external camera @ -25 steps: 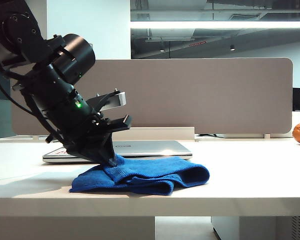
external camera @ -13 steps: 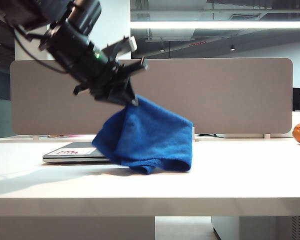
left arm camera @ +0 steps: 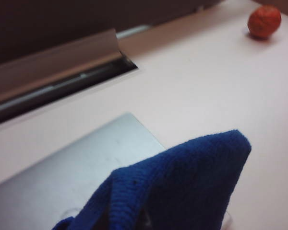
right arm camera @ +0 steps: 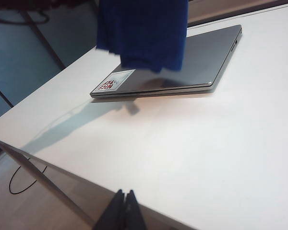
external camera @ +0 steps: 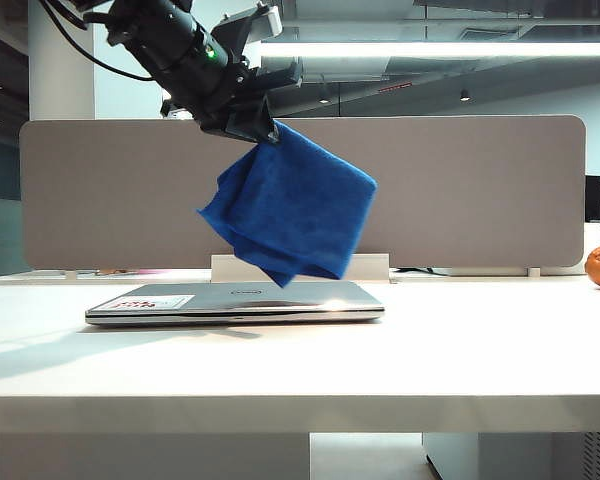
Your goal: Pick up the blue rag and put it over the laptop.
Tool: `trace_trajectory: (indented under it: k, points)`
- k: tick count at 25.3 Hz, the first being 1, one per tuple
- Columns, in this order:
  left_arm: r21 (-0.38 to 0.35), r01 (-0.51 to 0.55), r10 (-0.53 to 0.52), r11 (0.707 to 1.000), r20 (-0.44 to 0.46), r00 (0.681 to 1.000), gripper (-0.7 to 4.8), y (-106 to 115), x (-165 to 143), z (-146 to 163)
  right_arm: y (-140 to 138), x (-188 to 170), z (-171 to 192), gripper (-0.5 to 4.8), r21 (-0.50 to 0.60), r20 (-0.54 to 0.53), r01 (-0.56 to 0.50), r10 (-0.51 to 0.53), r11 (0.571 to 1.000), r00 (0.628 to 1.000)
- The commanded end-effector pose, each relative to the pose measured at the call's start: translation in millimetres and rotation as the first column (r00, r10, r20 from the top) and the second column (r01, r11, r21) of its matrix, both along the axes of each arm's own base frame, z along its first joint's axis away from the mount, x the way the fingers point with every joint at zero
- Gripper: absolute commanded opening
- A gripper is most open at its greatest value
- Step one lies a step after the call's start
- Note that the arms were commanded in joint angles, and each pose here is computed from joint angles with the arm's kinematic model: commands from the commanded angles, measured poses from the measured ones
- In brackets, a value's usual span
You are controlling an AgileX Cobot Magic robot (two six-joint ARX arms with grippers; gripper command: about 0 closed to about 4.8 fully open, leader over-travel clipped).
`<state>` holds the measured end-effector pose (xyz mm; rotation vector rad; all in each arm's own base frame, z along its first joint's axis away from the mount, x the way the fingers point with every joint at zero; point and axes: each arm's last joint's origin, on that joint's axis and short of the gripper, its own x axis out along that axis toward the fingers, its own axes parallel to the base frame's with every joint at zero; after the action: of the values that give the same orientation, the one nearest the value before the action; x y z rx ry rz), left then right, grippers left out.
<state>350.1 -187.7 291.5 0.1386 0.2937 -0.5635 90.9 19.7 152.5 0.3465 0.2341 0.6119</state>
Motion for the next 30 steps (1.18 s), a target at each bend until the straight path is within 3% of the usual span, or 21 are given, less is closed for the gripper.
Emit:
trace_trajectory:
  k: [1, 9, 16, 26, 30]
  points:
    - [-0.004, -0.031, 0.031, 0.999, 0.018, 0.999, -0.06, 3.2, 19.9, -1.1, 0.0, 0.2, 0.5, -0.01, 0.002, 0.014, -0.001, 0.001, 1.0, 1.0]
    - [0.034, -0.071, 0.073, 0.997, -0.063, 0.995, -0.06, 5.7, 48.0, -40.1, -0.1, 0.3, 0.5, -0.01, 0.002, 0.014, 0.002, -0.002, 1.0, 1.0]
    - [0.079, -0.18, 0.188, 0.98, -0.104, 0.977, -0.06, 32.6, 68.1, -65.7, -0.1, 0.3, 0.5, -0.01, 0.002, 0.014, 0.002, -0.002, 1.0, 1.0]
    - [0.126, -0.254, 0.269, 0.959, -0.126, 0.955, 0.02, 42.9, 78.7, -88.6, -0.1, 0.3, 0.5, -0.01, 0.002, 0.013, 0.002, -0.002, 1.0, 1.0]
    - [0.126, -0.254, 0.27, 0.959, -0.126, 0.955, 1.79, 42.7, 79.1, -89.2, -0.1, 0.4, 0.5, -0.01, 0.002, 0.014, 0.002, -0.002, 1.0, 1.0]
